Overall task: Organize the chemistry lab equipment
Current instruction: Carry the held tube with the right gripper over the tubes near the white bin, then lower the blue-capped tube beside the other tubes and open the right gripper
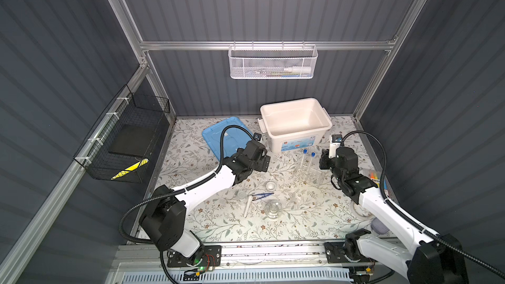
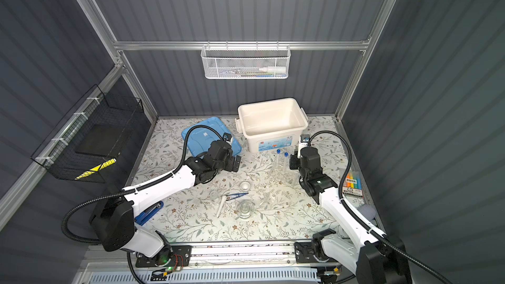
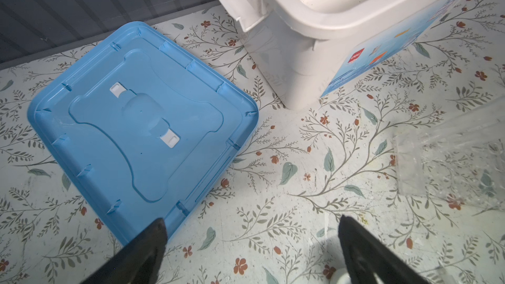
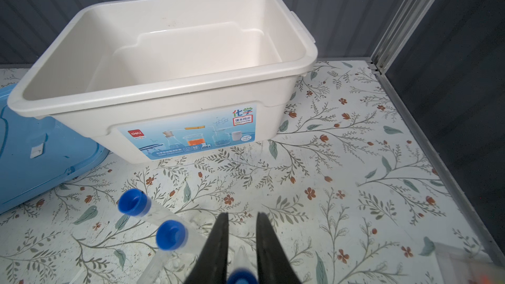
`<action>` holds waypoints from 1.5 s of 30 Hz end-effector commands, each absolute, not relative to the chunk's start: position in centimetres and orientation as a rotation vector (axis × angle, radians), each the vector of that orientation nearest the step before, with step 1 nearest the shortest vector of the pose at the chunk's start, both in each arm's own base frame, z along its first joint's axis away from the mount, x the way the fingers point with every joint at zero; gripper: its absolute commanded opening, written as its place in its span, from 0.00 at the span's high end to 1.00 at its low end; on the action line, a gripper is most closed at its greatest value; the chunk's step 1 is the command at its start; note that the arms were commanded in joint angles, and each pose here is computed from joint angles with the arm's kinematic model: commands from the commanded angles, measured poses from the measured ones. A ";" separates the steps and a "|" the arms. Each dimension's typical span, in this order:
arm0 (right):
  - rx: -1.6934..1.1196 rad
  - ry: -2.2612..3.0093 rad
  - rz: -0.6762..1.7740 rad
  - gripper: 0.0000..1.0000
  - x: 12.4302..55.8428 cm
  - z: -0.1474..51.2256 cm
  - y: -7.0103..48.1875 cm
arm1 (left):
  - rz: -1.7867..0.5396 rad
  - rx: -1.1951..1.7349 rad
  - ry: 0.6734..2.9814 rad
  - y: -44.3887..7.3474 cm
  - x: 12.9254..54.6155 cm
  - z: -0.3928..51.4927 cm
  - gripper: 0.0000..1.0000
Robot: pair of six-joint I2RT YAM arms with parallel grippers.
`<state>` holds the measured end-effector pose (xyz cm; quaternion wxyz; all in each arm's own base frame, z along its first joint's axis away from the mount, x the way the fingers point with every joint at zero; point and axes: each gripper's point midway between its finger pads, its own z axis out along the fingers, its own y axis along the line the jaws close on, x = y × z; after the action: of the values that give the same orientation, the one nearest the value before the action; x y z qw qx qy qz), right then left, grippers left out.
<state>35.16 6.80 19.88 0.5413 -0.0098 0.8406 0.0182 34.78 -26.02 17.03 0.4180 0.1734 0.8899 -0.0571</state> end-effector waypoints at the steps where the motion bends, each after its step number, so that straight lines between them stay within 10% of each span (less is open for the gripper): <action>1: -0.029 2.000 0.025 0.79 34.7 20.4 6.6 | -0.160 0.426 2.246 -26.0 34.6 16.7 0.00; 45: -0.097 2.064 0.020 0.71 34.7 18.1 8.4 | -0.173 0.423 2.256 -25.9 34.3 16.2 0.00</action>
<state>34.51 8.39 17.47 0.5045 -0.0413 0.8624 0.0096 34.52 -26.10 16.54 0.4118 0.1742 0.8923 -0.0624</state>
